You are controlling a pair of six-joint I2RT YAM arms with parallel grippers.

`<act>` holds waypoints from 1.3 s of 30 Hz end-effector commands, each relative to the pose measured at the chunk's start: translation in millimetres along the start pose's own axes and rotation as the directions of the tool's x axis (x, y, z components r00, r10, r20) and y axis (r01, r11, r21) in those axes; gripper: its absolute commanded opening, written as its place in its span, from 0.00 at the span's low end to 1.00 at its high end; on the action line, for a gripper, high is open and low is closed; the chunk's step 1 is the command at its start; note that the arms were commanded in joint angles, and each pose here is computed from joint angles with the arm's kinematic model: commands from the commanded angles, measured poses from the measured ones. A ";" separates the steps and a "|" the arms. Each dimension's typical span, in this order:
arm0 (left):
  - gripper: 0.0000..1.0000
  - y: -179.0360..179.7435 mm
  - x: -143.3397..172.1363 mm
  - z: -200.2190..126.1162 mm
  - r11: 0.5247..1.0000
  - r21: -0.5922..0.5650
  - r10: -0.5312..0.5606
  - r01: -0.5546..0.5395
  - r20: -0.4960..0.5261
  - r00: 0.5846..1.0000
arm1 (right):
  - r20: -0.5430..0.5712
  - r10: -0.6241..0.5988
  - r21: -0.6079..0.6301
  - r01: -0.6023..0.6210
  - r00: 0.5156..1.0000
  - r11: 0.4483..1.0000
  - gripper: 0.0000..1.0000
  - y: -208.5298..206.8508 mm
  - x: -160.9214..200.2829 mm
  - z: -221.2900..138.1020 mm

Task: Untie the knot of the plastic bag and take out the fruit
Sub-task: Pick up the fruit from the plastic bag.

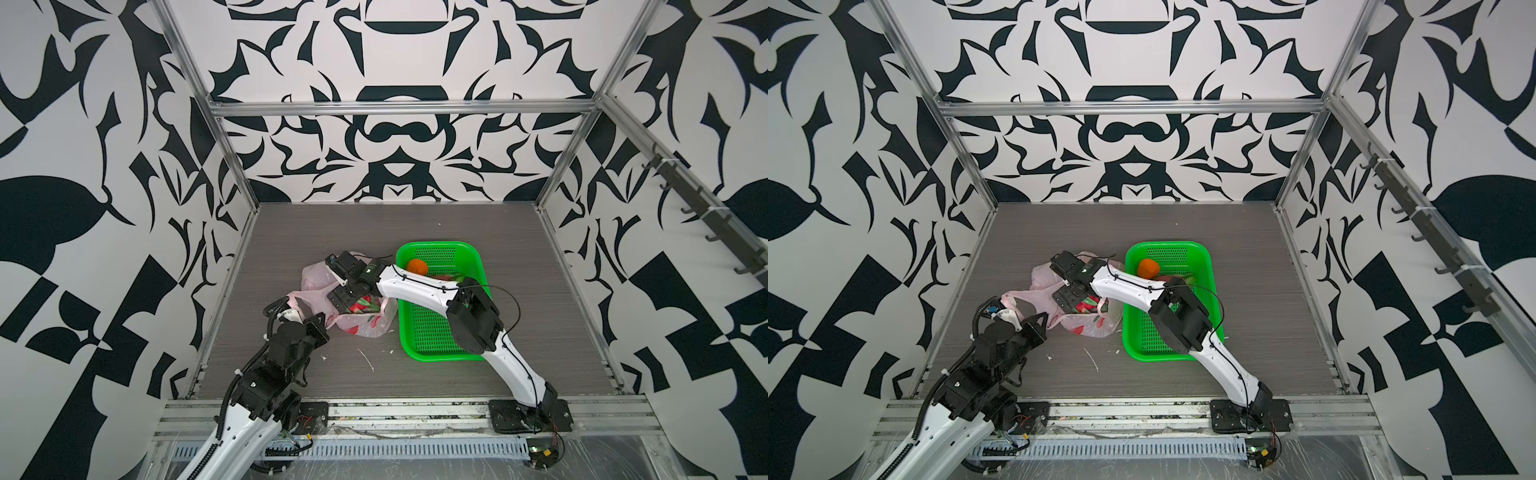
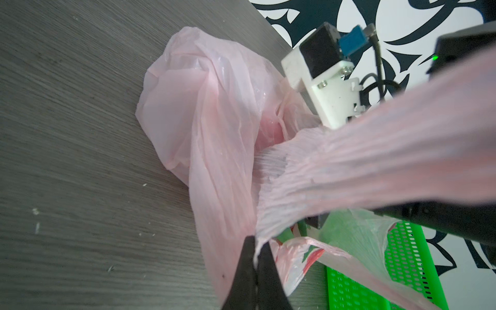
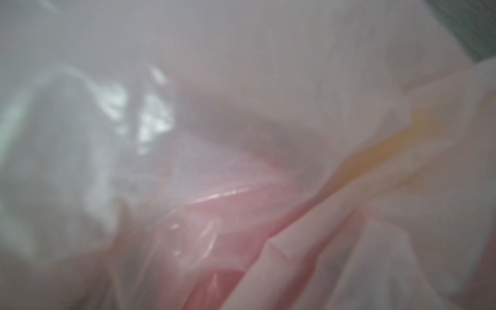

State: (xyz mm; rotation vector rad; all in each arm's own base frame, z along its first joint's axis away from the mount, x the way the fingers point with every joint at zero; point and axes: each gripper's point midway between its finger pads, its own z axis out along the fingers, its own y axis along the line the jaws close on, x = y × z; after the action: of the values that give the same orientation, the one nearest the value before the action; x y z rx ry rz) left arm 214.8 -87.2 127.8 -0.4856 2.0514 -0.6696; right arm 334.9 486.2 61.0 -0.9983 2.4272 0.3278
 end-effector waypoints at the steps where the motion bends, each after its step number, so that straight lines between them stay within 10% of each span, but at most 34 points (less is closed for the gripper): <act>1: 0.00 4.0 0.2 2.3 1.000 -0.010 -0.011 0.011 0.016 1.000 | 0.011 0.025 0.016 -0.025 1.000 1.000 0.98 -5.1 -4.1 -3.0; 9: 0.00 5.5 1.8 5.4 1.000 -0.015 -0.014 0.014 0.014 1.000 | -0.021 0.023 0.033 -0.022 1.000 0.999 0.86 -8.6 6.1 -1.1; 24: 0.00 5.8 1.6 5.7 1.000 -0.013 -0.012 0.013 0.019 1.000 | -0.082 -0.021 0.051 0.025 0.996 0.998 0.98 -4.2 30.4 -24.9; 39: 0.00 5.2 1.5 5.8 1.000 -0.014 -0.007 0.007 0.015 1.000 | -0.054 -0.023 0.013 0.024 0.998 1.000 0.42 3.0 26.3 -24.9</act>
State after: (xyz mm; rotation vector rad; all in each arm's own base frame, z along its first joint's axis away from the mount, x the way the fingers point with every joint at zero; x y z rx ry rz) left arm 217.9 -86.1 124.3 -0.5014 2.0427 -0.6610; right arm 317.5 469.2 62.3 -0.9922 2.4519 0.2961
